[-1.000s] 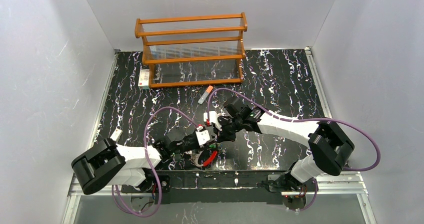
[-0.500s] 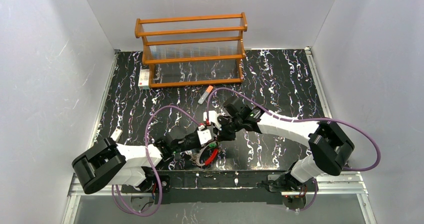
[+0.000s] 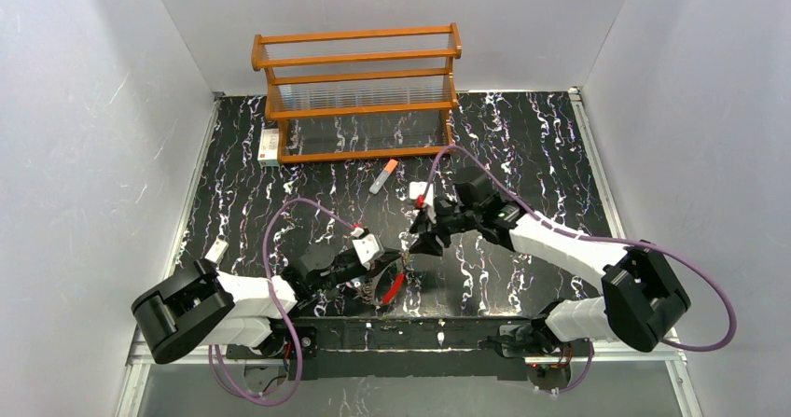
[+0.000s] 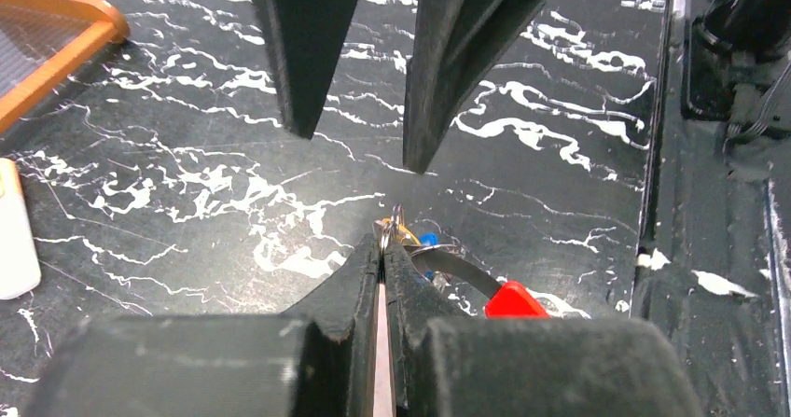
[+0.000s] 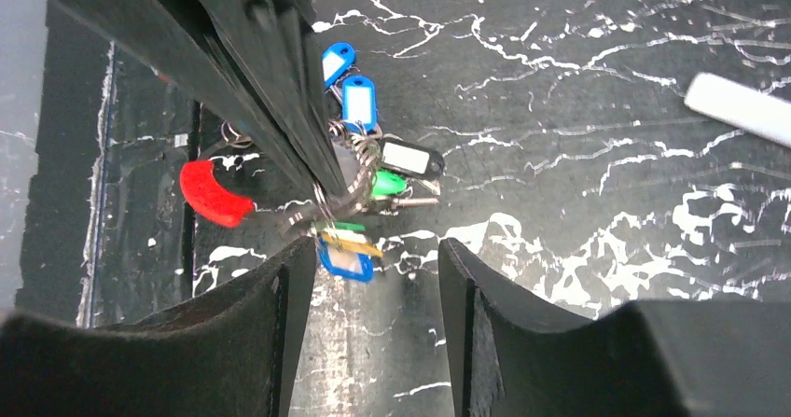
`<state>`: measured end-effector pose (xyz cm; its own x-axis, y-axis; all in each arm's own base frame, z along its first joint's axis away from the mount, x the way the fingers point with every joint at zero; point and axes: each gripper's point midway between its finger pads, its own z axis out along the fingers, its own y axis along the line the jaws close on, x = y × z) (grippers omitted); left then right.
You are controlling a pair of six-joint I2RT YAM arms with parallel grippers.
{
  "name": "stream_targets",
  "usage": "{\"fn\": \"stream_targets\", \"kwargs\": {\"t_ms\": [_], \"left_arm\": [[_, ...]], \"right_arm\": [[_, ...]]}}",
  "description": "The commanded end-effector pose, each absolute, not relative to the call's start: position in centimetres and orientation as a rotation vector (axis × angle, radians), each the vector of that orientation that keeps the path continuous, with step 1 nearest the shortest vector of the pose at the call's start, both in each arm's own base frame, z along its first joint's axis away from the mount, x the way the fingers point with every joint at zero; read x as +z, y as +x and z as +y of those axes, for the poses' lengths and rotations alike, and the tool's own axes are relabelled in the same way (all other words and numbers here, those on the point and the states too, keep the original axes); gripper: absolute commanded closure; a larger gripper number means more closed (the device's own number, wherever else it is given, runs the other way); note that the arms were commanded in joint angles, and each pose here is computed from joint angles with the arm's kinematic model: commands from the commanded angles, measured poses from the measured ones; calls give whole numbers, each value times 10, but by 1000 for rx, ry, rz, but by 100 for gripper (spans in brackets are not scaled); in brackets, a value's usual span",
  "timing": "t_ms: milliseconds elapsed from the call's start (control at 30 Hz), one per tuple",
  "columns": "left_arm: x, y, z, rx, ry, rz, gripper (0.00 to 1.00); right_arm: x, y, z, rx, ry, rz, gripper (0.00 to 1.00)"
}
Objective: Put the keys on the keyring
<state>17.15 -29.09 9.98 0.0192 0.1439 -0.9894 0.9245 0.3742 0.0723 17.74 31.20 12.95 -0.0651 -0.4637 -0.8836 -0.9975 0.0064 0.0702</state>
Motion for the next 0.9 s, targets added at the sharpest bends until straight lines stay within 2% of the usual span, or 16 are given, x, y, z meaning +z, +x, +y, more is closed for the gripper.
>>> {"fn": "stream_targets", "kwargs": {"t_ms": [0,133,367,867], "left_arm": [[147,174,-288,-869,860,1272,100],[154,170,-286,-891,835,1230,100],[155,168,-282,-886,831,1216,100],[154,168,-279,-882,822,1223,100]], "right_arm": [[163,173,310,1169,-1438,1447,41],[165,163,307,1232,-1441,1397,44],[166,160,311,1289,-1434,1379,56],[162,164,324,1385,-1429,1392,64]]}}
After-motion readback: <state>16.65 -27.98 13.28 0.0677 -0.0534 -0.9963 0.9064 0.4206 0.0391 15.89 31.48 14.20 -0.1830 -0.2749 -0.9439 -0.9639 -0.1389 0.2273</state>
